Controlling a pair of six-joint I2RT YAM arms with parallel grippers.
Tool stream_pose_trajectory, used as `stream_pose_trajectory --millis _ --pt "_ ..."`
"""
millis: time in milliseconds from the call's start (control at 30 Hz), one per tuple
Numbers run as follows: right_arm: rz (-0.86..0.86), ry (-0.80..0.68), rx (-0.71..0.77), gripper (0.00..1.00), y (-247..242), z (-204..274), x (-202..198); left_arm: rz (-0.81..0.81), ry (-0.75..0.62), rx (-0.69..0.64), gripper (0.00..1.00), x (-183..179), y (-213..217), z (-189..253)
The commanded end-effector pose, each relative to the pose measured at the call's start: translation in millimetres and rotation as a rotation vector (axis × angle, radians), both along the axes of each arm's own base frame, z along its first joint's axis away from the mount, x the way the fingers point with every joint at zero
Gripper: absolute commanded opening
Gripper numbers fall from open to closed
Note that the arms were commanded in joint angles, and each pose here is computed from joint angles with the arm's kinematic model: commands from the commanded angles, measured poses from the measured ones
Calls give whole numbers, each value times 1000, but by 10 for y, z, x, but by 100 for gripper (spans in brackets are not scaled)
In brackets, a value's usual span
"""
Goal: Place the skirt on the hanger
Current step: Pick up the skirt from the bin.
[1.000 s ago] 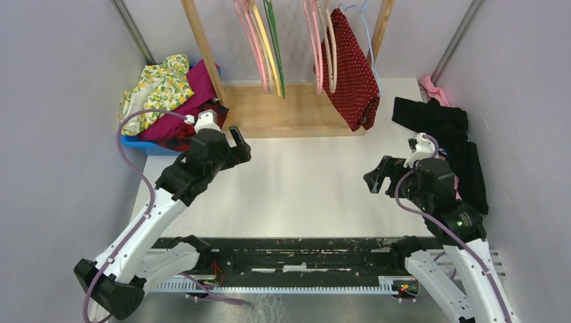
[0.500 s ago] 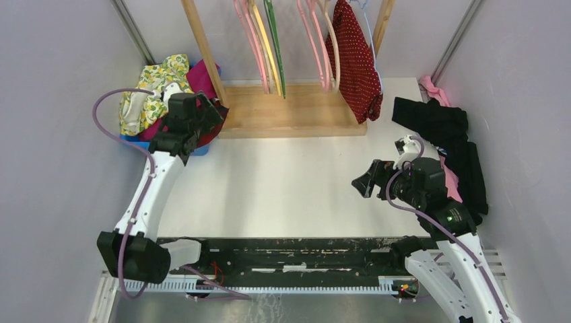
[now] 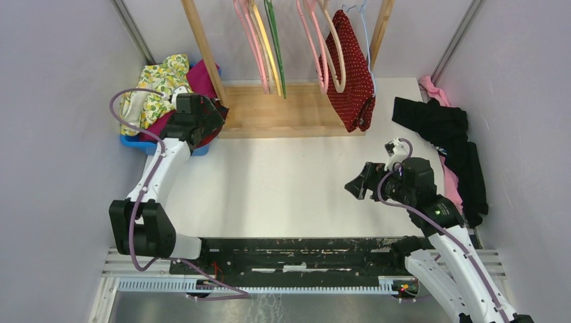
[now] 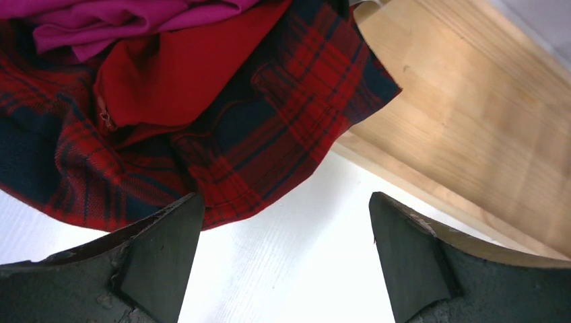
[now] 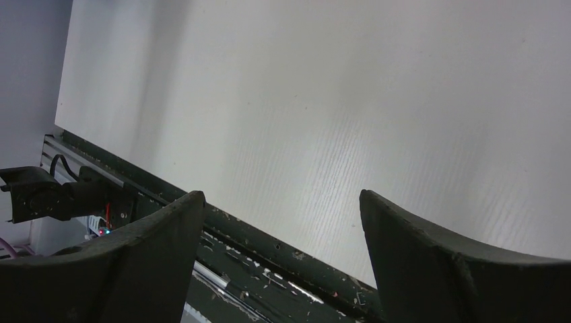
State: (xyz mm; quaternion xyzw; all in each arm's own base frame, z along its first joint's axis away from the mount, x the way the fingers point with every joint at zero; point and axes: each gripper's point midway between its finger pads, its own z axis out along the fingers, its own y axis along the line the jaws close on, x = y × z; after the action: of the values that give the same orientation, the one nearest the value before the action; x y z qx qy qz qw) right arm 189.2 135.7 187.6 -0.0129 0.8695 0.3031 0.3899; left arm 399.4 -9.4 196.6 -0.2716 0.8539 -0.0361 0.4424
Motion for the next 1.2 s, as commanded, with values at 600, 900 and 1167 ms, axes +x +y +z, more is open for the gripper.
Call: stream_pose_trajectory --millis 600,900,1167 --pt "25 -24 100 89 159 2 73 84 122 421 77 202 29 -312" --pt "31 -27 97 89 156 6 58 100 121 444 29 310 55 -253" --pt "33 -32 104 88 161 30 47 111 30 400 3 252 48 191"
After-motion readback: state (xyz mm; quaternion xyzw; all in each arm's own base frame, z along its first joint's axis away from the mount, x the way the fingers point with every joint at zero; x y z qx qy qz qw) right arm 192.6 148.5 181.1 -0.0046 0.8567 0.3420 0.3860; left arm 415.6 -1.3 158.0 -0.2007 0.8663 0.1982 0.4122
